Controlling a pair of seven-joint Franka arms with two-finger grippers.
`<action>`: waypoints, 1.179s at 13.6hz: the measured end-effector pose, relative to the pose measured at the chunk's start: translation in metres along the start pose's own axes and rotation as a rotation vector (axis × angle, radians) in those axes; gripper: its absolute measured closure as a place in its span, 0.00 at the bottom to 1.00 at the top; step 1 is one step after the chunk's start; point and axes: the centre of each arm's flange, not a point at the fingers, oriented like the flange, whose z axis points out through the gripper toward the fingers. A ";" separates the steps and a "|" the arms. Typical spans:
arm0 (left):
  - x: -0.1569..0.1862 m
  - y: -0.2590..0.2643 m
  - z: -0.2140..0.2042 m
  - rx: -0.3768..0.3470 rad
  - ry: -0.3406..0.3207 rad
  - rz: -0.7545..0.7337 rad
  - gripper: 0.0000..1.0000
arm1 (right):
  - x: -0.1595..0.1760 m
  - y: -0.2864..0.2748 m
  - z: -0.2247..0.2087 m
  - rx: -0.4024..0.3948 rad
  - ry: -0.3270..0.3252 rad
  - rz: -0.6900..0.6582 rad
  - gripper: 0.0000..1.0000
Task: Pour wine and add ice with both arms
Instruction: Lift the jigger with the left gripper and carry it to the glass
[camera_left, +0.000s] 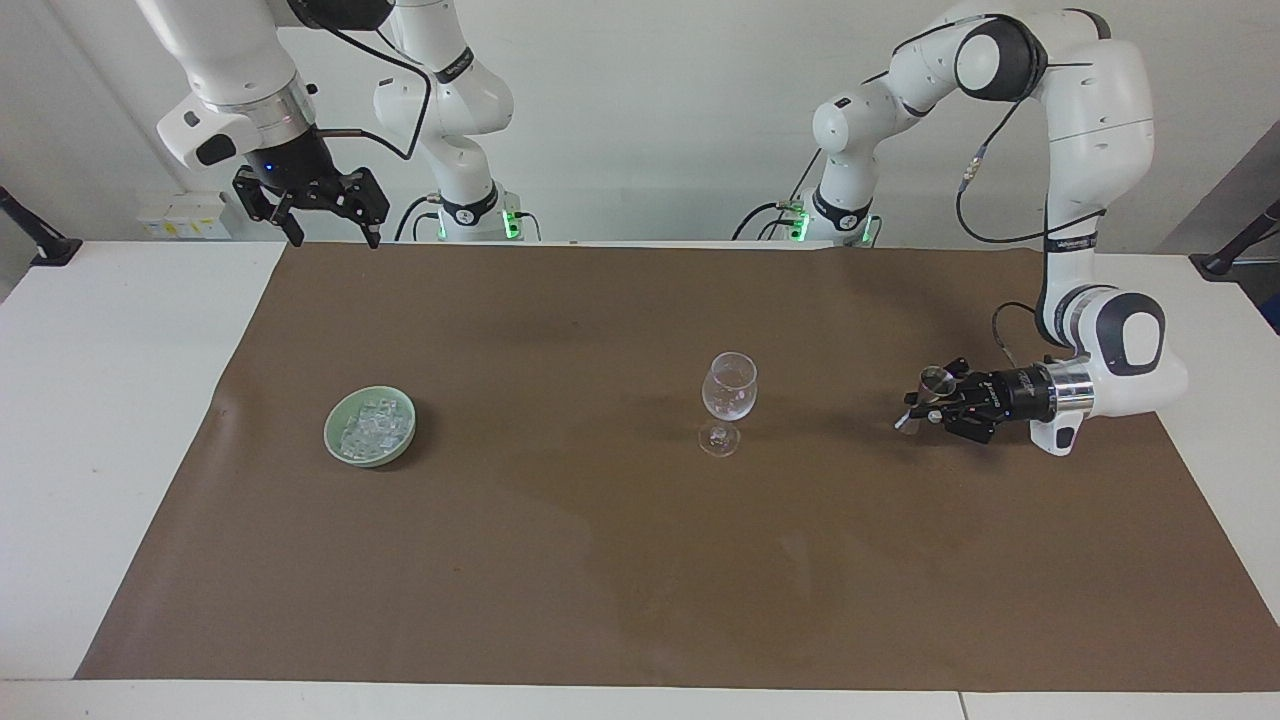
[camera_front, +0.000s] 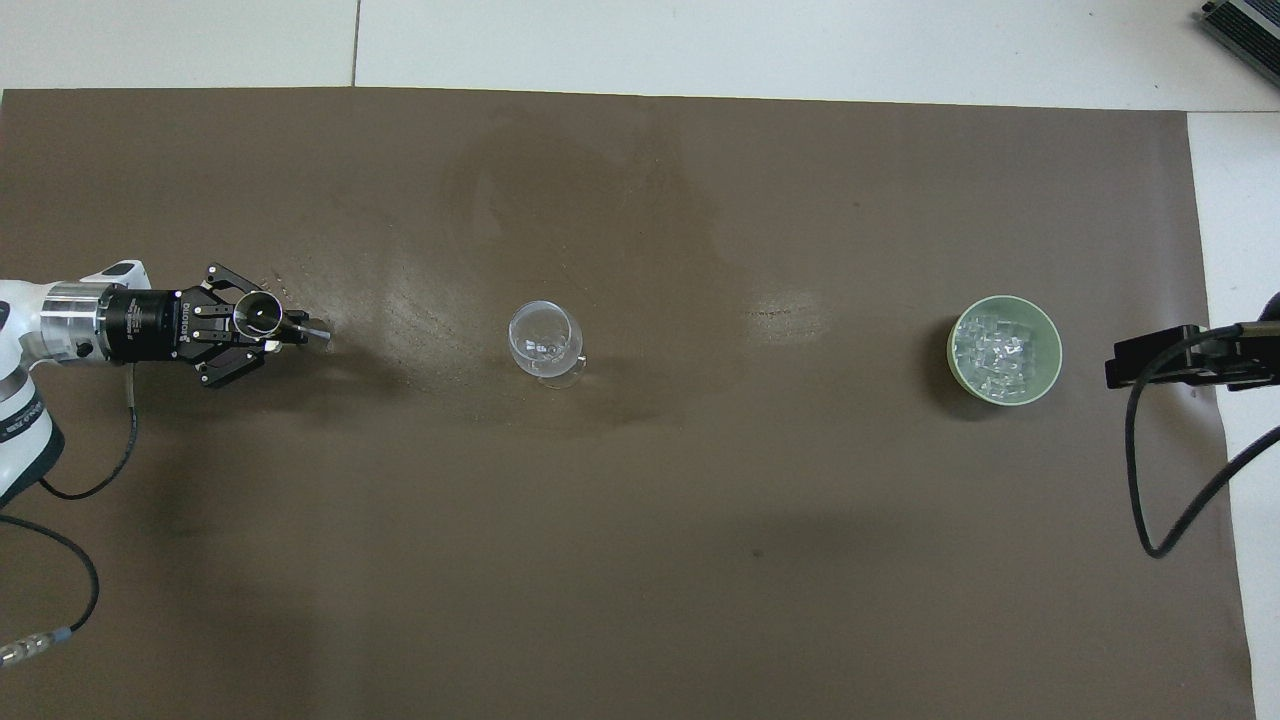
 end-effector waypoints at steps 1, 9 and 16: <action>-0.012 0.003 0.007 0.011 0.006 0.019 0.78 | 0.000 0.000 0.000 0.000 0.000 0.000 0.00; -0.084 0.008 0.067 0.067 0.090 0.112 0.78 | 0.000 0.000 0.000 0.000 0.000 0.000 0.00; -0.127 0.002 0.104 0.028 0.204 0.083 0.78 | 0.000 0.000 0.000 0.000 0.000 0.000 0.00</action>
